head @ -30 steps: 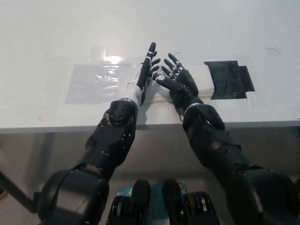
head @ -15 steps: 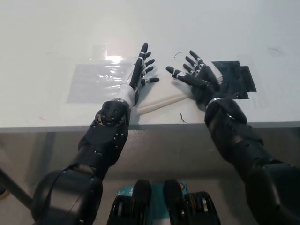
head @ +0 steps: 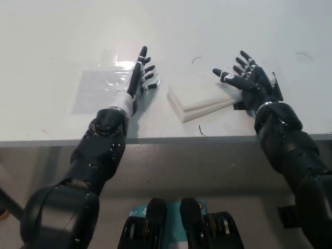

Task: A stack of napkins is kept in the middle of the table close to the robot and the robot places both its hands sideways on the stack. Then it moves its hands away from each other while pressing down on the napkins to make them smooth

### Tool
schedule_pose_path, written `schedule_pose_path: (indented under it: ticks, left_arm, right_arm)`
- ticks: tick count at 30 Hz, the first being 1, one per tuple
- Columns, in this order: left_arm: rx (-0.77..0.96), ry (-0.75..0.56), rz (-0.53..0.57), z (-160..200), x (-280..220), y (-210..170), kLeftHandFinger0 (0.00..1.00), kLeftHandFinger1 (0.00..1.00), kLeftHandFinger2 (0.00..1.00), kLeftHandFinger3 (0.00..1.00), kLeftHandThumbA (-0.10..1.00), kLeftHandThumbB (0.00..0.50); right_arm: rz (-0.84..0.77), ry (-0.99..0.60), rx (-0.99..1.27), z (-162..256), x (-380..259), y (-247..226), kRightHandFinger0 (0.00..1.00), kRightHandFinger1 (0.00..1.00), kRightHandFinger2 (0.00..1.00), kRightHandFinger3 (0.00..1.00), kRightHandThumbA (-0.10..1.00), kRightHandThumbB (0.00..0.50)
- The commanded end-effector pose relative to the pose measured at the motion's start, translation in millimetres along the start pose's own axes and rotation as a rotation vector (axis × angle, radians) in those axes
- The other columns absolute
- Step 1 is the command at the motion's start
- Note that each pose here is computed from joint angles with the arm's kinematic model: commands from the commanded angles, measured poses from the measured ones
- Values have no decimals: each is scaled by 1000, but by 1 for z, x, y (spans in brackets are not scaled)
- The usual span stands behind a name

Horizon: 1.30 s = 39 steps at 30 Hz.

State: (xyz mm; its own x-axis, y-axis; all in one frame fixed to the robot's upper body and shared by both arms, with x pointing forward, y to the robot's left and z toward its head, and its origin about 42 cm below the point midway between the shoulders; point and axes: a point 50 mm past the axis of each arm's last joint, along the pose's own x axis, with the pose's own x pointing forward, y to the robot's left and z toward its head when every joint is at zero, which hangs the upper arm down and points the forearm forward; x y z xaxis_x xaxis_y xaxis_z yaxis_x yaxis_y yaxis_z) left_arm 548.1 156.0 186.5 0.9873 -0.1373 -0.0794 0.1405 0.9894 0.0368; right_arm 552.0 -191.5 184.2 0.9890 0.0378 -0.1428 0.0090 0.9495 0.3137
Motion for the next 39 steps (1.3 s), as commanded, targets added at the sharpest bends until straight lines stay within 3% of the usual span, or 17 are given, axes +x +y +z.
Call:
schedule_pose_path:
  ticks: [1,12,13,20,23,27,32,35,39]
  left_arm:
    - [6,-41,22,26,7,22,1000,1000,1000,1000,1000,448]
    - [12,-152,59,39,0,78,1000,1000,1000,1000,1000,443]
    - [-4,-203,42,47,-1,79,1000,1000,1000,1000,1000,423]
    - [-52,-415,-51,87,-35,59,1000,1000,1000,1000,1000,389]
    - [-58,-533,-78,101,-64,50,1000,1000,1000,1000,1000,330]
    - [-43,-624,-112,105,-100,34,1000,1000,1000,1000,1000,347]
    - [-18,-678,-143,104,-130,19,1000,1000,1000,1000,1000,372]
    - [-6,-703,-154,102,-142,12,1000,1000,1000,1000,1000,364]
    - [3,-718,-164,99,-158,2,1000,1000,1000,1000,1000,344]
  right_arm:
    - [-83,12,7,3,-1,-24,1000,1000,1000,1000,1000,357]
    - [-51,-138,108,30,3,-19,1000,1000,1000,1000,1000,319]
    - [-22,-166,104,33,4,-13,1000,1000,1000,1000,1000,331]
    - [74,-267,191,16,-3,24,1000,1000,1000,1000,1000,307]
    - [133,-304,186,3,-11,48,1000,1000,1000,1000,1000,271]
    - [206,-330,218,-21,-29,87,1000,1000,1000,1000,1000,232]
    - [249,-293,256,-53,-50,122,1000,1000,1000,1000,1000,258]
    - [266,-267,284,-71,-62,141,1000,1000,1000,1000,1000,225]
    - [293,-215,305,-94,-78,156,1000,1000,1000,1000,1000,226]
